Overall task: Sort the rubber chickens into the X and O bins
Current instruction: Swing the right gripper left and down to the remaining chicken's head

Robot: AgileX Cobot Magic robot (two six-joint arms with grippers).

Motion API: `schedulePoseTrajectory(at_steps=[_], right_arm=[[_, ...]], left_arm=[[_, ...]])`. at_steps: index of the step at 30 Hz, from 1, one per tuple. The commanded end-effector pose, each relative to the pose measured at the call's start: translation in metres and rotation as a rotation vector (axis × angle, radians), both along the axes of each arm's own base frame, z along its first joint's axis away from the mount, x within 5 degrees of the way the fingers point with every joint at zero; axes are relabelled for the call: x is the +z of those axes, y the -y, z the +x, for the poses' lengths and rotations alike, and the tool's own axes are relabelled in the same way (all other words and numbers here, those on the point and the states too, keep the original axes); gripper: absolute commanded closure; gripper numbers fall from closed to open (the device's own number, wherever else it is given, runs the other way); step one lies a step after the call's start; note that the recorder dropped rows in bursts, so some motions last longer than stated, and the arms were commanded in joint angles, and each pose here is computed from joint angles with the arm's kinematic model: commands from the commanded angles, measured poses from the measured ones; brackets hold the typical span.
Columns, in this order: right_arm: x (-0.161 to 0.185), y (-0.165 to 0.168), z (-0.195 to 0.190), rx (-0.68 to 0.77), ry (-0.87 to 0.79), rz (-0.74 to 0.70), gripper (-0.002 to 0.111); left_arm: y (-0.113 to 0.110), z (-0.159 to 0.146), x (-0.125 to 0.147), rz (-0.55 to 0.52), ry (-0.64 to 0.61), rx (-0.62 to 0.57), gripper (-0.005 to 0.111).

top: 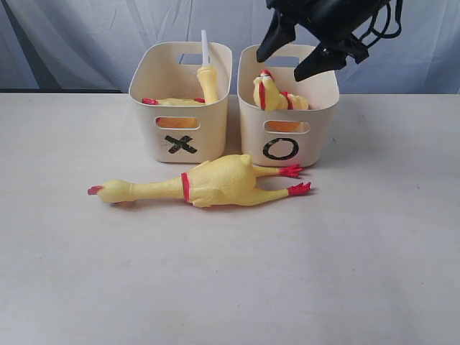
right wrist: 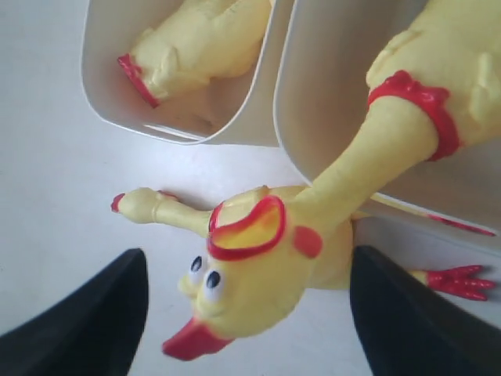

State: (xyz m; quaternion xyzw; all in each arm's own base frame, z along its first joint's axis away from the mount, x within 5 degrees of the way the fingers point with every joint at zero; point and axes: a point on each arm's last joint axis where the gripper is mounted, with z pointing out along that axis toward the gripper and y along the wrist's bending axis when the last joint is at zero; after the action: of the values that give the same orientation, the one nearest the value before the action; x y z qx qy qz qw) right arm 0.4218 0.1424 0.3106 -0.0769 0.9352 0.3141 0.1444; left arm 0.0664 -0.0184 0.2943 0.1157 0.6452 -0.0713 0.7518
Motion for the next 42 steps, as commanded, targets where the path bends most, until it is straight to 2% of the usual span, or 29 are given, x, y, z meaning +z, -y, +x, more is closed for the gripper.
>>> schedulePoseTrajectory(at_steps=[1,7,9,13,14,15,21,24,26,33,36,42], right_arm=[[0.017,0.005,-0.006,0.0,0.048,-0.027,0.04],[0.034,0.009,-0.015,-0.003,0.097,-0.05,0.043],[0.044,0.017,-0.02,-0.014,0.142,-0.125,0.052],[0.066,0.03,-0.033,-0.043,0.224,-0.232,0.084],[0.073,0.033,-0.038,-0.047,0.243,-0.249,0.1],[0.075,0.034,-0.041,-0.049,0.25,-0.258,0.108],[0.062,0.044,-0.077,-0.015,0.188,-0.314,0.109],[0.055,0.033,-0.098,0.129,0.184,-0.193,0.109],[0.051,0.02,-0.11,0.239,0.208,-0.164,0.109],[0.046,-0.038,-0.144,0.587,0.325,-0.23,0.109],[0.046,-0.07,-0.158,0.736,0.469,-0.268,0.109],[0.033,-0.118,-0.165,0.842,0.661,-0.302,0.109]], left_arm=[[0.0,-0.001,0.0,-0.011,0.002,-0.001,0.107],[0.0,-0.001,0.0,-0.011,0.002,-0.001,0.107],[0.0,-0.001,0.0,-0.011,0.002,-0.001,0.107],[0.0,-0.001,0.0,-0.011,0.002,-0.001,0.107],[0.0,-0.001,0.0,-0.011,0.002,-0.001,0.107],[0.0,-0.001,0.0,-0.011,0.002,-0.001,0.107],[-0.001,-0.001,-0.001,-0.012,-0.001,0.006,0.107],[-0.001,-0.001,-0.001,-0.012,-0.001,0.006,0.107],[-0.001,-0.001,-0.001,-0.012,-0.001,0.006,0.107],[-0.001,-0.001,-0.001,-0.009,-0.001,0.006,0.107],[-0.001,-0.001,-0.001,-0.009,-0.001,0.006,0.107],[-0.001,-0.001,-0.001,-0.009,-0.001,0.006,0.107]])
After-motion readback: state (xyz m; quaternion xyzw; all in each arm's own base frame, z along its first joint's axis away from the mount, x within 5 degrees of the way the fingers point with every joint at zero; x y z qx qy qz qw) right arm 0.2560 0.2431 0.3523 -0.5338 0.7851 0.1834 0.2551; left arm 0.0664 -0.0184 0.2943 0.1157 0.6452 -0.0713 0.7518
